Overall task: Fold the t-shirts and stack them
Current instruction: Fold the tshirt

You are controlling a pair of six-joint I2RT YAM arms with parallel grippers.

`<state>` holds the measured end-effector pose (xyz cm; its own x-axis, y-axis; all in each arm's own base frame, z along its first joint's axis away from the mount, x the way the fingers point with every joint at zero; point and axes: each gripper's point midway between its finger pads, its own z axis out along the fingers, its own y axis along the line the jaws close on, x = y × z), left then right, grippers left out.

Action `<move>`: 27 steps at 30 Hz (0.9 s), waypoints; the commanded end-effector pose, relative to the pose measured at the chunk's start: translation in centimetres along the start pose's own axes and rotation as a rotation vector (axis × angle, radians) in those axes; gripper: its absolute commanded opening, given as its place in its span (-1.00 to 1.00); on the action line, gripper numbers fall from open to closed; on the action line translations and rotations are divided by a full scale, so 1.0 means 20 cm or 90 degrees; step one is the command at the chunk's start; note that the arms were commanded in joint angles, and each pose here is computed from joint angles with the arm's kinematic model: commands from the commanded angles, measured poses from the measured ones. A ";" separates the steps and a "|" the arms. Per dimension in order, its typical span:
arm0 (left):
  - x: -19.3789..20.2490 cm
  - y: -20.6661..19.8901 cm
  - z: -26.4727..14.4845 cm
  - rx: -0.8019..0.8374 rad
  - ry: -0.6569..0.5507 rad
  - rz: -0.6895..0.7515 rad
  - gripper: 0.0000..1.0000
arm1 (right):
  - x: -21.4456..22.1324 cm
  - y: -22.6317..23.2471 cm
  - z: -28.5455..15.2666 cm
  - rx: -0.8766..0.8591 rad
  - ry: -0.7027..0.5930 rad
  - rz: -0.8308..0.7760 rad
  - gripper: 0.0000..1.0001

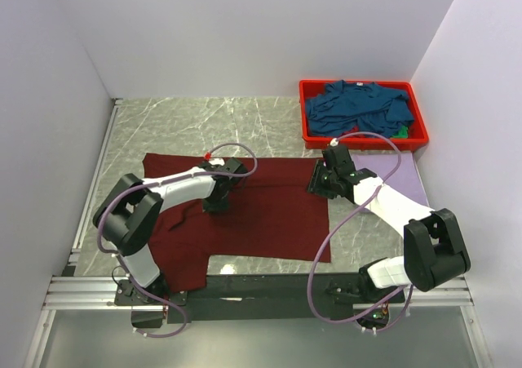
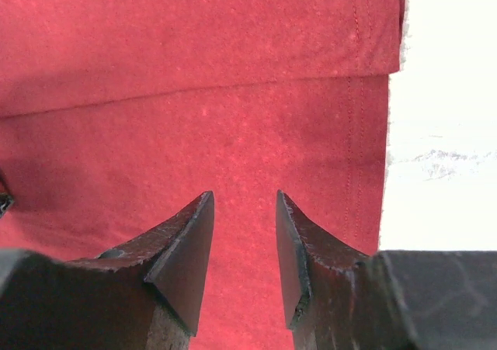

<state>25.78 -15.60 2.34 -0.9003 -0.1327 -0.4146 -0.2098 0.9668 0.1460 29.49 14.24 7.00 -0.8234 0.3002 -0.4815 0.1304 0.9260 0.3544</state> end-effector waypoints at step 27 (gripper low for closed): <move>-0.03 -0.19 -0.23 0.081 0.029 0.042 0.02 | -0.08 0.01 0.00 0.010 -0.027 -0.027 -0.10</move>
<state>25.06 -18.44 4.24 -0.9309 -0.0752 -0.3573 -0.1300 0.9827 0.1317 29.49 14.01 6.81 -0.8246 0.2857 -0.4882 0.1228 0.9329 0.3385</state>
